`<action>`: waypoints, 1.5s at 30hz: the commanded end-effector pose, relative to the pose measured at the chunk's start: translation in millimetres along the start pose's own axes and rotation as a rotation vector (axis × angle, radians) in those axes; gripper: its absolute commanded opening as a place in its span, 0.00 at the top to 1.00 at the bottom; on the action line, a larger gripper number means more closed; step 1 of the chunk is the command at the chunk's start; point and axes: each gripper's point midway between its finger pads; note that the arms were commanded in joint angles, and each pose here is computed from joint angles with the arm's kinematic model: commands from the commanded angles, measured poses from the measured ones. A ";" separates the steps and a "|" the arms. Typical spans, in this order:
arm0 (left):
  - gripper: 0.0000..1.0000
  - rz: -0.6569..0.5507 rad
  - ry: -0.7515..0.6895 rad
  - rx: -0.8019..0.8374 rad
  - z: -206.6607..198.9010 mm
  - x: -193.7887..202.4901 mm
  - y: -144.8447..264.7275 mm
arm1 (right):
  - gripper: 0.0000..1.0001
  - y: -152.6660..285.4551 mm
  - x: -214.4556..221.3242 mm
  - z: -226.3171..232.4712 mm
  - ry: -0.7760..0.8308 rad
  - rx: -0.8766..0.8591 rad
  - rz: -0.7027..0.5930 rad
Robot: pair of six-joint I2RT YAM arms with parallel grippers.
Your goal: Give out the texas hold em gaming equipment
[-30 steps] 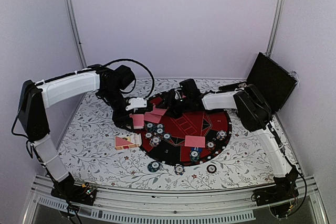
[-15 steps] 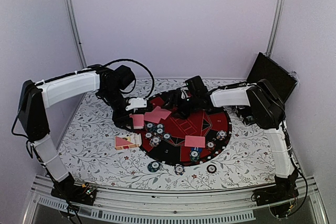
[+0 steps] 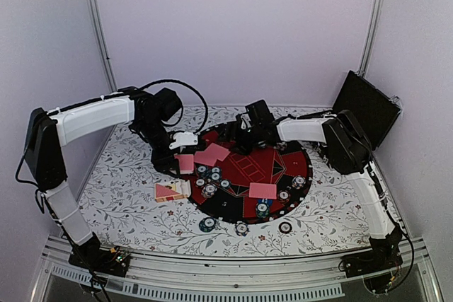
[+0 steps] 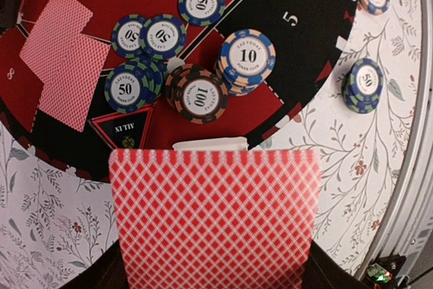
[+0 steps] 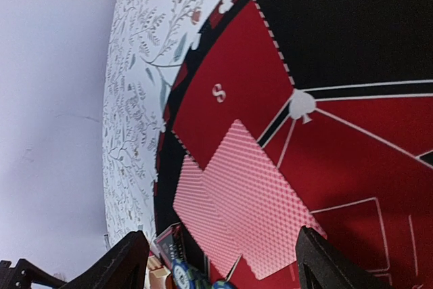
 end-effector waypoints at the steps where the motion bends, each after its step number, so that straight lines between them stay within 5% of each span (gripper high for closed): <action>1: 0.87 -0.022 0.008 -0.006 -0.3 -2.3 8.3 | 0.22 -13.7 -7.1 -34.3 -0.008 0.088 -0.021; 25: 0.88 -0.024 0.010 -0.006 0.6 -2.9 10.1 | 0.23 -48.9 43.0 -24.0 0.006 0.024 0.136; 37: 0.88 -0.025 0.009 -0.009 1.2 -3.5 11.3 | 0.21 17.1 22.8 46.3 0.036 -0.188 0.101; 45: 0.88 -0.030 0.009 -0.016 4.3 -5.7 12.3 | 0.19 52.4 85.8 55.9 -0.009 -0.291 0.186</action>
Point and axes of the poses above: each gripper's point midway between its finger pads, its own y axis back along the fingers, its own z axis along the line the jaws close on, x = y × z, and after that the axes turned 11 degrees about -y, right-handed
